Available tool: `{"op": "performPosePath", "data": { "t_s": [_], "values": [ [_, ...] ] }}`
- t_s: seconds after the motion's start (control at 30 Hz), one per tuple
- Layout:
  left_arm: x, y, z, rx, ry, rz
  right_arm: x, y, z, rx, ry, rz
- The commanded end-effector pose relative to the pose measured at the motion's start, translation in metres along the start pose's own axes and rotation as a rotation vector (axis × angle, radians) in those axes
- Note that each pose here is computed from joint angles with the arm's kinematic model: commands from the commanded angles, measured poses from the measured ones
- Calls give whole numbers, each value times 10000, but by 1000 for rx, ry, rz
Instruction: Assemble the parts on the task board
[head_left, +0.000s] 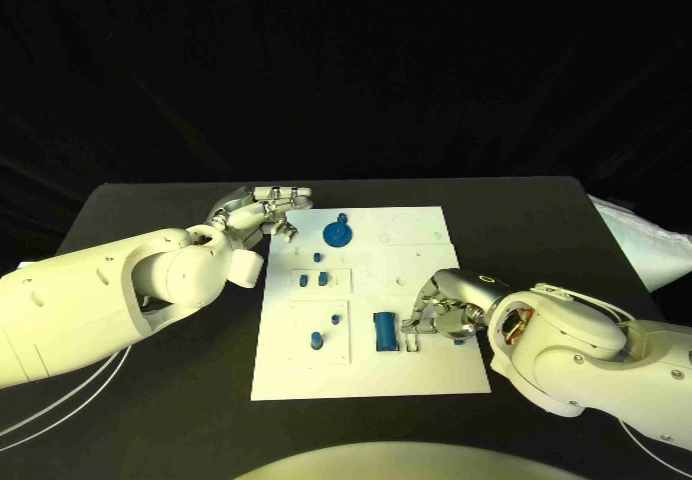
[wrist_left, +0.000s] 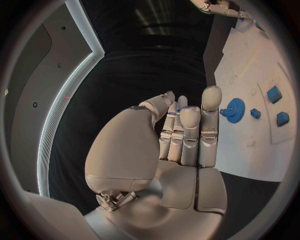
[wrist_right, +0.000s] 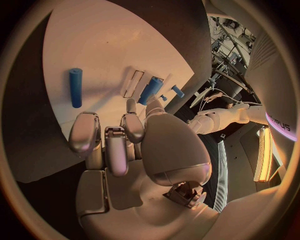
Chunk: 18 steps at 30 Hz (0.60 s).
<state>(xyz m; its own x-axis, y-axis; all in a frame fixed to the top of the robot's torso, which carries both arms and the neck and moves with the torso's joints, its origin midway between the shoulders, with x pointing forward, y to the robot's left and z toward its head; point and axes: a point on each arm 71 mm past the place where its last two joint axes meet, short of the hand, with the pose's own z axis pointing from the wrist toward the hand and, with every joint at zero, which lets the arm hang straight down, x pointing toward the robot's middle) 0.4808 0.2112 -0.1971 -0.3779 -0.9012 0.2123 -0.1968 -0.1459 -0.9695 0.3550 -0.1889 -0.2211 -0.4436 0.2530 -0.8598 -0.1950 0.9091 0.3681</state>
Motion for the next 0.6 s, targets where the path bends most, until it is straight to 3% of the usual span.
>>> {"op": "performPosePath", "data": {
  "t_s": [0.03,0.27,0.6],
  "values": [
    [23,-5,4,7,18,-4,-132,-48,-60,-28,-67,58],
    [27,-4,7,9,18,-4,-281,-370,-173,51,-50,8],
    [43,-4,7,12,23,-6,-299,-610,-199,131,-37,-104]
  ]
}}
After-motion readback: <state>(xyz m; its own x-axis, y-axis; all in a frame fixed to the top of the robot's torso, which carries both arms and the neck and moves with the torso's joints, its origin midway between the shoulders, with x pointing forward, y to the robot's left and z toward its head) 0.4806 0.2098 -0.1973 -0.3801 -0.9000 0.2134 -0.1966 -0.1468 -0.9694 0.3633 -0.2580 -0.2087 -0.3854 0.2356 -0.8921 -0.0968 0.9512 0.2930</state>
